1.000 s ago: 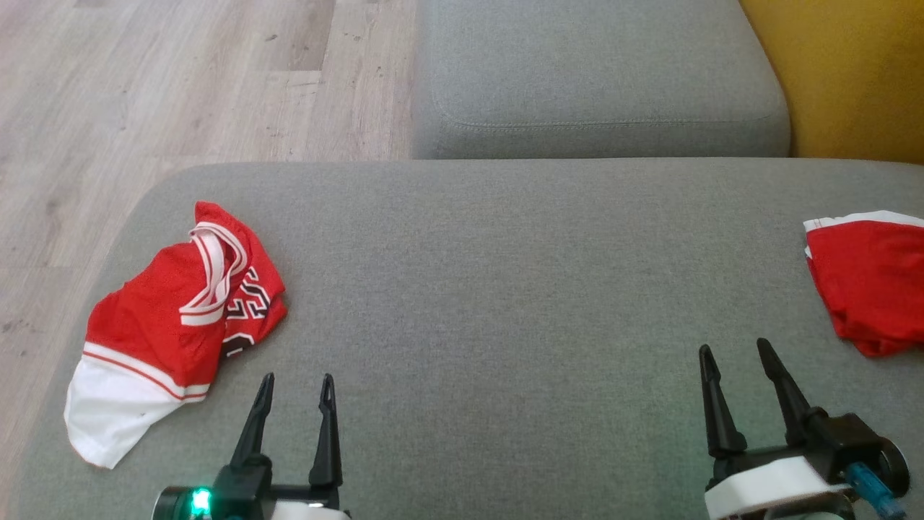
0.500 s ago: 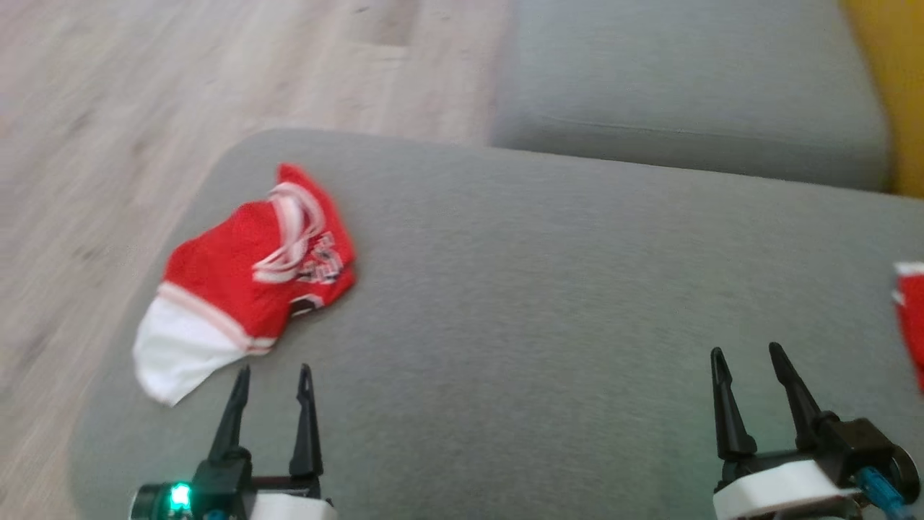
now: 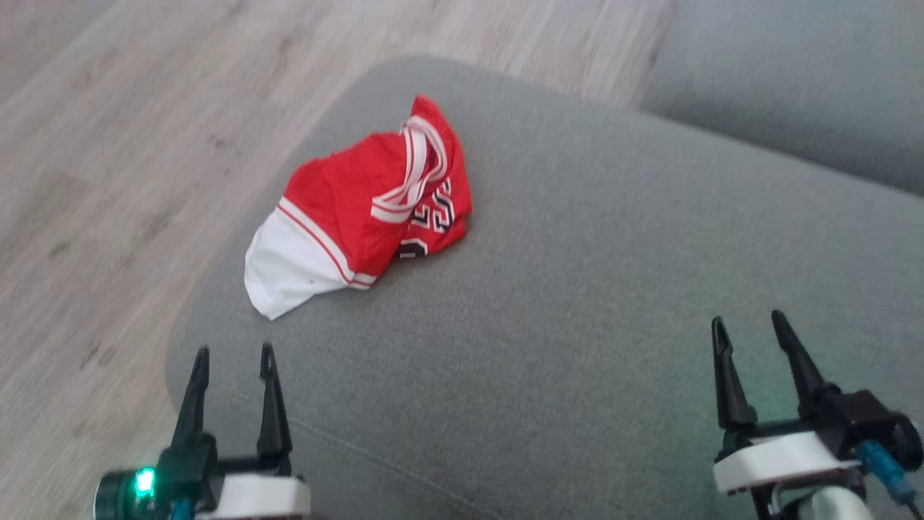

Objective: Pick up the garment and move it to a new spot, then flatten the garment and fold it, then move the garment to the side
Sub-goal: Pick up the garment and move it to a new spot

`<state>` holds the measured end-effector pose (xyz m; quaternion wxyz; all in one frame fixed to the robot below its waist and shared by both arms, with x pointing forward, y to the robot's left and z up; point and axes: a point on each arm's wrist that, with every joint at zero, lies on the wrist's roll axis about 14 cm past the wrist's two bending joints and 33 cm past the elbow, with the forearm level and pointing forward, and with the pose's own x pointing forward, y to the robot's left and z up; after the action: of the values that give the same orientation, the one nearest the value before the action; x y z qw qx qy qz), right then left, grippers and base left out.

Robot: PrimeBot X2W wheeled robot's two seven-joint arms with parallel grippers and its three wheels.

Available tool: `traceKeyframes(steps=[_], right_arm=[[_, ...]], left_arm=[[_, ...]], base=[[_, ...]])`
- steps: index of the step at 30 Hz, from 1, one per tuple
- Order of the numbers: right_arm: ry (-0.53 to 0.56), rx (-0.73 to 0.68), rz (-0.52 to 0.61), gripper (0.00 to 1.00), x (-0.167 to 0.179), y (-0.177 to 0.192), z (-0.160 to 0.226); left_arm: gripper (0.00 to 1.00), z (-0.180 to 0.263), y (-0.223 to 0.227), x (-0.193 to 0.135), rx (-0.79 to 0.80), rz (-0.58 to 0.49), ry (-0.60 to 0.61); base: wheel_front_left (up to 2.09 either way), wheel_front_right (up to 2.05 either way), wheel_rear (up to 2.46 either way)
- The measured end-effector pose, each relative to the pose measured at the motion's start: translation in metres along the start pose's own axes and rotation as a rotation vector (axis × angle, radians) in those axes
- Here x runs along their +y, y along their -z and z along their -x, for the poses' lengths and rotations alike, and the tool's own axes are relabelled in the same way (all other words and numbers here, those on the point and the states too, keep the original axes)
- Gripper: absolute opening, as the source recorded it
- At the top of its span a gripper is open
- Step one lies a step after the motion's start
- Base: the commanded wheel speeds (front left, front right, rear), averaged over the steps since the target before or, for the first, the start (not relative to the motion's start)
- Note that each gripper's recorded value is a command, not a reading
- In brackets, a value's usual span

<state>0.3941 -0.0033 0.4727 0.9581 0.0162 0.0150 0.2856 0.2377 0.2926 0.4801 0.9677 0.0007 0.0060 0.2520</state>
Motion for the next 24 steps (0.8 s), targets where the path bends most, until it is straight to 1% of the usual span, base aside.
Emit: traceKeyframes(steps=[4,7,10,13,16,19,22,23,24], right_arm=[[-0.01,0.024,0.024,1.0,-0.012,0.013,-0.011],[-0.005,0.038,0.066,1.0,-0.037,0.023,-0.021],[0.008,0.063,0.092,1.0,-0.061,0.038,-0.031],[0.018,0.101,0.101,1.0,-0.079,0.058,-0.034],[0.029,0.137,0.097,1.0,-0.092,0.078,-0.035],[0.046,0.151,0.093,1.0,-0.102,0.087,-0.036],[0.065,0.144,0.093,1.0,-0.109,0.087,-0.035],[0.07,0.141,0.092,1.0,-0.111,0.088,-0.035],[0.073,0.143,0.091,1.0,-0.112,0.089,-0.034]], left_arm=[[1.0,-0.025,-0.008,-0.012,-0.012,-0.038,0.036],[1.0,-0.06,-0.016,-0.03,-0.026,-0.058,0.077],[1.0,-0.097,-0.008,-0.054,0.004,-0.07,0.134],[1.0,-0.127,0.012,-0.076,0.07,-0.064,0.182],[1.0,-0.147,0.042,-0.091,0.163,-0.067,0.215],[1.0,-0.151,0.085,-0.1,0.301,-0.07,0.232],[1.0,-0.152,0.108,-0.105,0.379,-0.049,0.233],[0.41,-0.156,0.109,-0.107,0.377,-0.041,0.233],[0.0,-0.16,0.107,-0.11,0.369,-0.037,0.239]], base=[[0.0,0.0,0.0],[0.0,0.0,0.0],[0.0,0.0,0.0],[0.0,0.0,0.0],[0.0,0.0,0.0],[0.0,0.0,0.0],[0.0,0.0,0.0],[0.0,0.0,0.0],[0.0,0.0,0.0]])
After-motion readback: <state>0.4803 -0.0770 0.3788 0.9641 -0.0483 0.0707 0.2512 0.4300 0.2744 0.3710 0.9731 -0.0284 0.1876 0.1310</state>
